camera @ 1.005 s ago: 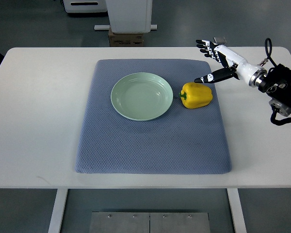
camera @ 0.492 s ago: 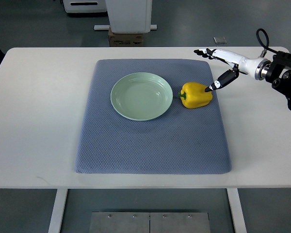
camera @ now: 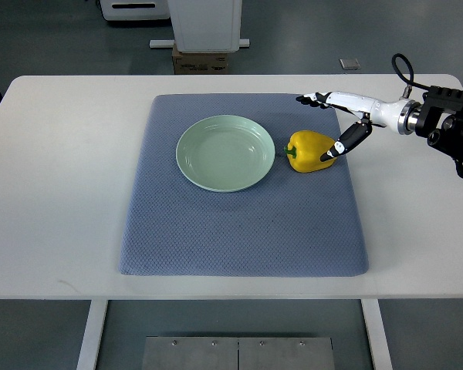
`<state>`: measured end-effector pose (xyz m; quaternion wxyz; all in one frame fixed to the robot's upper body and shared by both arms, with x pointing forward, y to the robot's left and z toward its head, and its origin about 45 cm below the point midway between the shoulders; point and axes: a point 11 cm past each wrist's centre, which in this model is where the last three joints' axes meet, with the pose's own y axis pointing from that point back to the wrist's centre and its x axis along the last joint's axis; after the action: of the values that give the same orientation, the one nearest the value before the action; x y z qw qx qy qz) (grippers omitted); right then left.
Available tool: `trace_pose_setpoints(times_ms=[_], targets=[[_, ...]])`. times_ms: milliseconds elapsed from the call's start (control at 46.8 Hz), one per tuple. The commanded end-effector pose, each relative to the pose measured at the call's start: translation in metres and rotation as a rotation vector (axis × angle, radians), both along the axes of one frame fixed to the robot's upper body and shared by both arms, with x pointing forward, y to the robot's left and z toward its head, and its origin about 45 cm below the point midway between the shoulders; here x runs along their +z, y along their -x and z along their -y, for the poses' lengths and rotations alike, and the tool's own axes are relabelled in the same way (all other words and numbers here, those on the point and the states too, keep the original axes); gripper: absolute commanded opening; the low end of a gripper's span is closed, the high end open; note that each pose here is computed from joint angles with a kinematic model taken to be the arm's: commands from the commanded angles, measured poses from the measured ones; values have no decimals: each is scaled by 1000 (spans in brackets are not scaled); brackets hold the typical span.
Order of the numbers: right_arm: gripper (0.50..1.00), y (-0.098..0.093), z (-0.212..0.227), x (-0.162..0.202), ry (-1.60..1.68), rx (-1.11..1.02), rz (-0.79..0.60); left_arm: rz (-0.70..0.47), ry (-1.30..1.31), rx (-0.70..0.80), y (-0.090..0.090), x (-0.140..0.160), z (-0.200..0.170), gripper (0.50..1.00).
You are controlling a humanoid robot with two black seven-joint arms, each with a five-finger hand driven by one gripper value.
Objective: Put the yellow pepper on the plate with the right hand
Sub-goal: 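Lower the right hand and wrap its fingers around the yellow pepper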
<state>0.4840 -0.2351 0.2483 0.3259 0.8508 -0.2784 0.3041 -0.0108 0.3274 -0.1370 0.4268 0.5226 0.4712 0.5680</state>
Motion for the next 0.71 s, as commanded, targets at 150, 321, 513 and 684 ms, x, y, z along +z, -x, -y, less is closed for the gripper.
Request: trace_pose_setpoints(times_ms=[150,321,513,684], targets=[[1000,4,-1,-9,34,19,-7,0,0,0,0,0,0,1000],[1000,7,-1,-18,56,22,4,0,0,0,0,0,0,1000],[1000,9,-7,-25,68,33,12,0,0,0,0,0,0,1000],[1000,10,-13,-28,67,44,11,0,0,0,0,0,0,1000]])
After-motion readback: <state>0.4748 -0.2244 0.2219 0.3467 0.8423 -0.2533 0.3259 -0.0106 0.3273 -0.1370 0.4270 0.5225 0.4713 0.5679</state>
